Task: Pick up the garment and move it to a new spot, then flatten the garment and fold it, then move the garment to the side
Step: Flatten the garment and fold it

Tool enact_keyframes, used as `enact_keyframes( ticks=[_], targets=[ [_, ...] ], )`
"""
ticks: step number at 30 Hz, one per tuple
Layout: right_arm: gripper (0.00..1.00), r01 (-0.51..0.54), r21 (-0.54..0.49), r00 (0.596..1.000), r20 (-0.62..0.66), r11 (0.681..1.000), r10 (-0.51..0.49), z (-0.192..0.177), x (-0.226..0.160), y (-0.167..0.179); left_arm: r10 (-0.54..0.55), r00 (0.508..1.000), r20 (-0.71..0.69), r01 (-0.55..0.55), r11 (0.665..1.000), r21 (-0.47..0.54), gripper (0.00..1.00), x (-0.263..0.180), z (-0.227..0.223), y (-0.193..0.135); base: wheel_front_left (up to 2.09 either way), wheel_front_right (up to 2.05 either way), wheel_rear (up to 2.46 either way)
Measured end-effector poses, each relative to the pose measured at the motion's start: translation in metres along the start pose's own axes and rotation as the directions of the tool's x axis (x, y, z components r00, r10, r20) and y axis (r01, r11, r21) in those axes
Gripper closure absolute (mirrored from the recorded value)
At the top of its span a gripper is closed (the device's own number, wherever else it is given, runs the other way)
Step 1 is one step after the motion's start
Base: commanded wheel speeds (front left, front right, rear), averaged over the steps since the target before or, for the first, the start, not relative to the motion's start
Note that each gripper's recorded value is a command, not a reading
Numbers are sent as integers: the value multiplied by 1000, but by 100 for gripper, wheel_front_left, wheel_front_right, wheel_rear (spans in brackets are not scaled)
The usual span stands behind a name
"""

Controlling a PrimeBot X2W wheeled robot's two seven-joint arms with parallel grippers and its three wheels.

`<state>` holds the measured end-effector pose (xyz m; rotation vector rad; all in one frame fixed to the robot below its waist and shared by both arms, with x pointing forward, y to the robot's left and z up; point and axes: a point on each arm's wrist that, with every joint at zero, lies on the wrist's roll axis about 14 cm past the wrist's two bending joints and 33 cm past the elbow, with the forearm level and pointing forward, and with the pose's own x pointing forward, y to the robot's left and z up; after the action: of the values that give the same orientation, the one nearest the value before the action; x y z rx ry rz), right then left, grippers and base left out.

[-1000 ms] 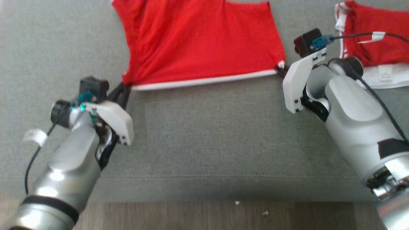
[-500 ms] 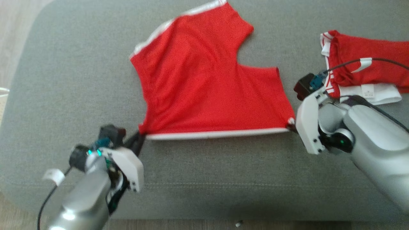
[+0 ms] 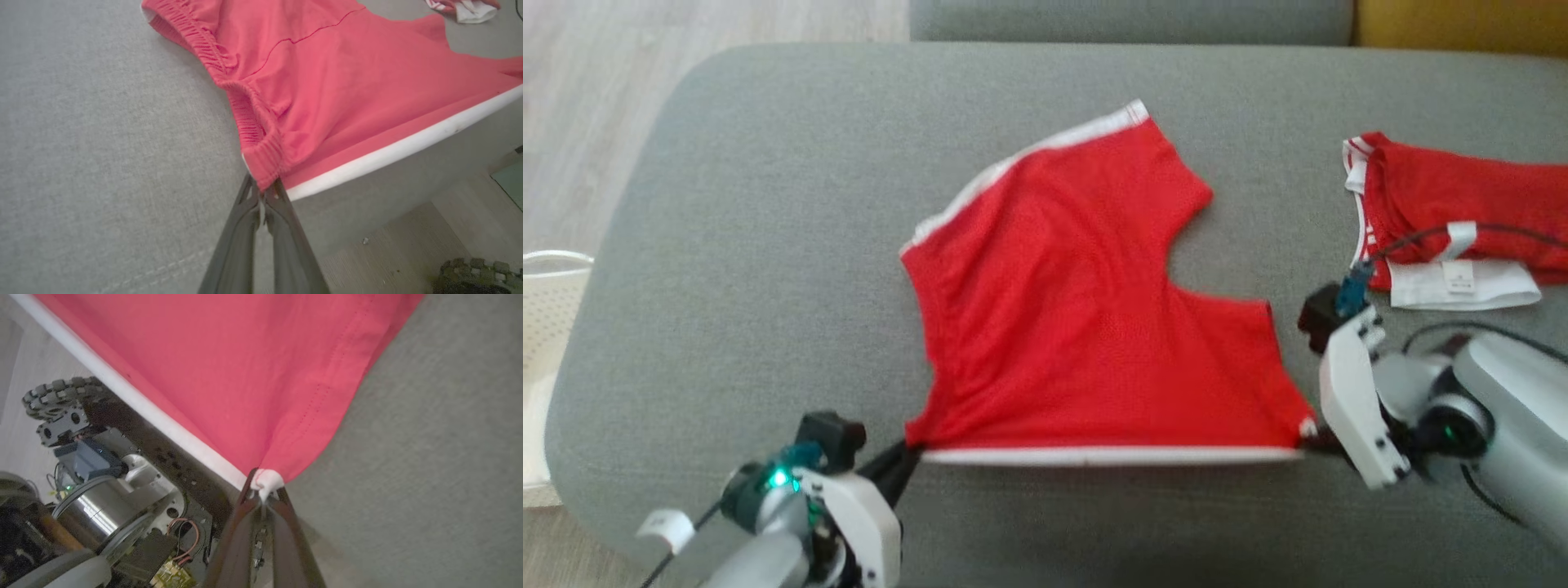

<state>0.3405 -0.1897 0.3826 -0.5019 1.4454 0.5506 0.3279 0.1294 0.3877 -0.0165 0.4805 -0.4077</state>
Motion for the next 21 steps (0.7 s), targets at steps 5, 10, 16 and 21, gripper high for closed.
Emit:
enact_keyframes(
  ticks=[5,10,16,21],
  targets=[
    [100,-23,-55,996,-82,998,19,-24,-6,9,-29,999,-30,29,999,-29,100,-18,-11,-17,0,0,0],
    [100,-80,-61,995,-69,995,75,-23,-17,22,-20,999,-27,20,1000,-18,100,-30,-7,-16,0,0,0],
    [100,-60,-52,998,-15,997,60,-9,-24,17,1,1000,12,0,999,-38,100,-35,8,-15,0,0,0],
    [100,-47,-34,996,73,998,49,20,-31,12,30,999,43,-27,997,-78,100,-38,21,-8,0,0,0]
  ],
)
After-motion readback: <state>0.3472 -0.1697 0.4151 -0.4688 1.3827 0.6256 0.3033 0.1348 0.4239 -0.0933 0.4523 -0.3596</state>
